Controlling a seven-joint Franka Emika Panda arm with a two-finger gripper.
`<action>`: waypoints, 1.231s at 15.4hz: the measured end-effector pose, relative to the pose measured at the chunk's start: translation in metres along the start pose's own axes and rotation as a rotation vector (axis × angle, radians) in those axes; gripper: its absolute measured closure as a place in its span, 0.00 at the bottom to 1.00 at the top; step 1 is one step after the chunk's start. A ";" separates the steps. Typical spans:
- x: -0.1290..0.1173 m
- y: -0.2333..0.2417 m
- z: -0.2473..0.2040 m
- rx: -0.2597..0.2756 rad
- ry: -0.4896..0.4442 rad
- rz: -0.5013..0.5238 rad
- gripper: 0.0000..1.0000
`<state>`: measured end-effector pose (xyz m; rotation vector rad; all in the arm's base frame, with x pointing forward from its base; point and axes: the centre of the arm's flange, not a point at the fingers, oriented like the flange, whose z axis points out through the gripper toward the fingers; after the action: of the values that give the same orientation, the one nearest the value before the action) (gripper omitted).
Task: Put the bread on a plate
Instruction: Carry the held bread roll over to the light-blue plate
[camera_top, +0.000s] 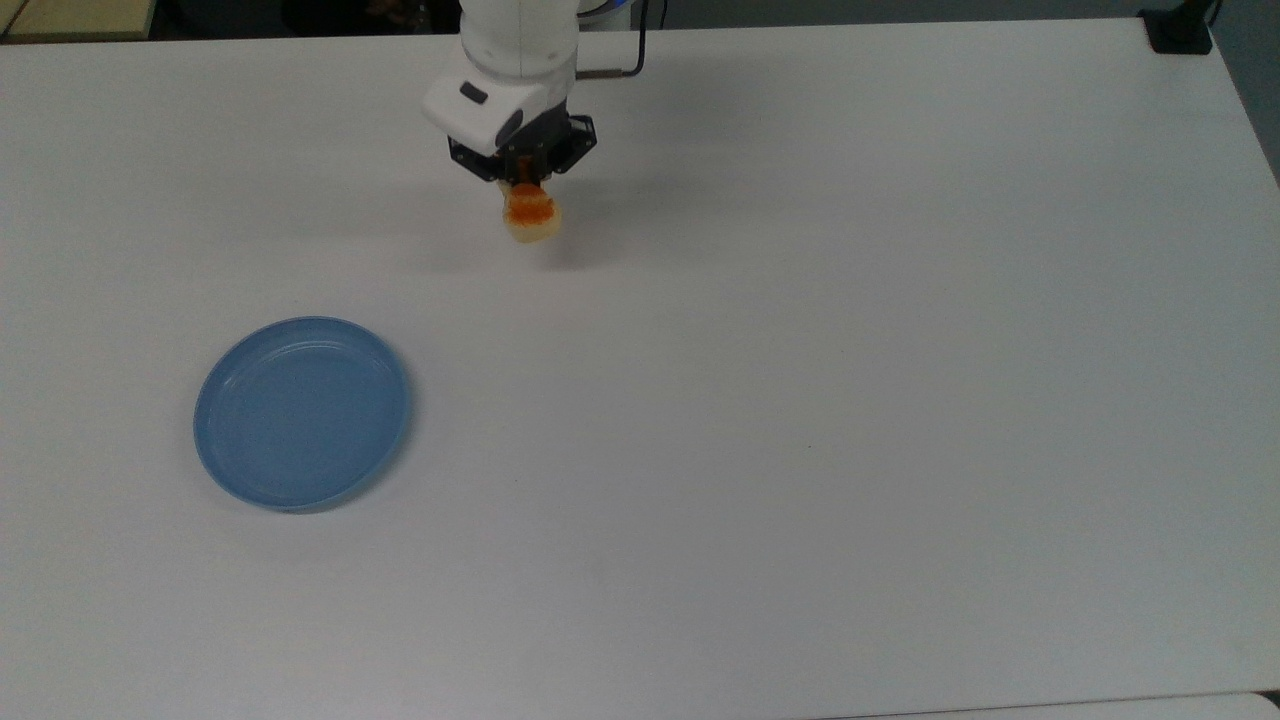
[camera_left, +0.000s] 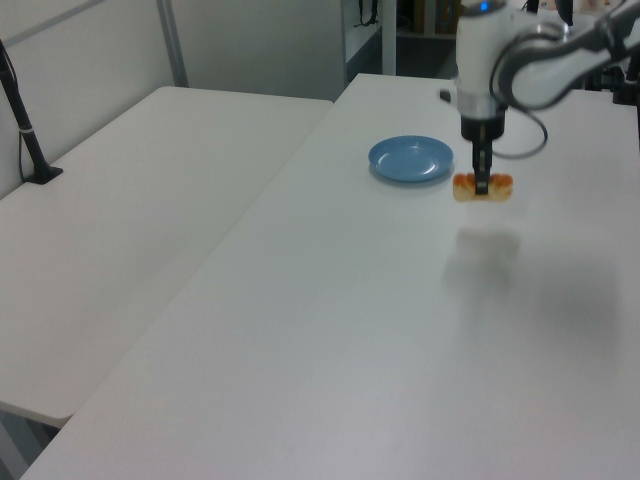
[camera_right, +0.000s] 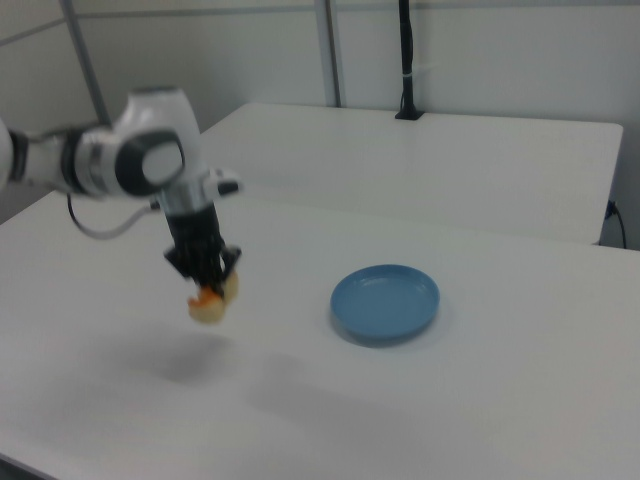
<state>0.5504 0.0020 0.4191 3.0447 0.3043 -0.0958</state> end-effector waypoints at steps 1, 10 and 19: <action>0.002 0.002 -0.045 0.032 0.012 0.022 0.84; 0.012 0.044 -0.168 0.106 0.125 0.230 0.87; 0.098 0.140 -0.075 0.101 0.153 0.425 0.88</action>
<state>0.6781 -0.1091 0.4975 3.1418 -0.3521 0.1525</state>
